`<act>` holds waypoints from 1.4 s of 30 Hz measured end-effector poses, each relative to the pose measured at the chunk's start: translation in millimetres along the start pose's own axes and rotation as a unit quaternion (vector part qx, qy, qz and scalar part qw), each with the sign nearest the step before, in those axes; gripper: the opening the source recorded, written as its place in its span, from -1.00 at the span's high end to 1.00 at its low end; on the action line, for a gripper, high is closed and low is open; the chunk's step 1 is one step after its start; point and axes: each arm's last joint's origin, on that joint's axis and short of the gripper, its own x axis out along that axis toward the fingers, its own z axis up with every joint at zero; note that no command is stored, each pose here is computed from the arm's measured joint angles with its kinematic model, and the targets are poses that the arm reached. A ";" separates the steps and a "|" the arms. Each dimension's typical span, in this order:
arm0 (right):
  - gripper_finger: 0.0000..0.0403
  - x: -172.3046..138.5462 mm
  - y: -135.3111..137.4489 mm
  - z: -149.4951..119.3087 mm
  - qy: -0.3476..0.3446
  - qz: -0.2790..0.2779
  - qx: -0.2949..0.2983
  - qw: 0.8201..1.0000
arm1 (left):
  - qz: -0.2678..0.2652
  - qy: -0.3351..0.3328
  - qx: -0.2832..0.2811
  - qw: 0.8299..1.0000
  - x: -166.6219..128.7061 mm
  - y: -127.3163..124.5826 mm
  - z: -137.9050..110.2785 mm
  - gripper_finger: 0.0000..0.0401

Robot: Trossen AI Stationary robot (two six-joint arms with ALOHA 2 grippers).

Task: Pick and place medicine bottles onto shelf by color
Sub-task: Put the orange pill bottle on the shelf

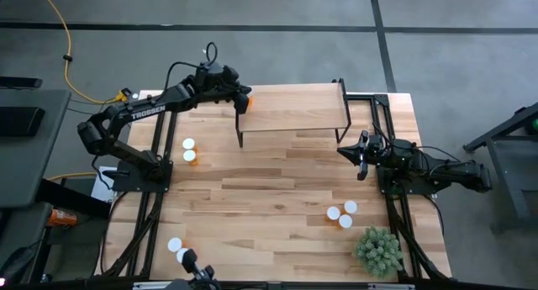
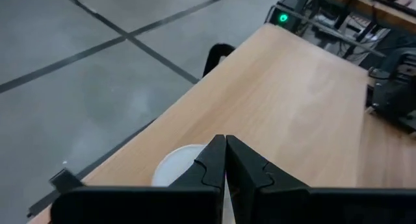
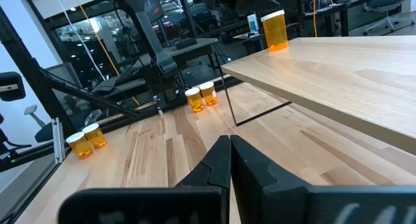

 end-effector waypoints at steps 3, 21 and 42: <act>1.00 0.0 0.0 0.0 0.000 0.000 0.000 1.000 | 0.015 -0.003 0.000 1.000 -0.1 0.8 0.3 1.00; 1.00 0.0 0.0 0.0 0.000 0.000 0.000 1.000 | 0.025 0.014 0.006 1.000 1.9 1.2 -11.2 1.00; 1.00 0.0 0.0 0.0 0.000 0.000 0.000 1.000 | 0.040 -0.051 -0.005 0.998 -12.0 -11.8 1.6 1.00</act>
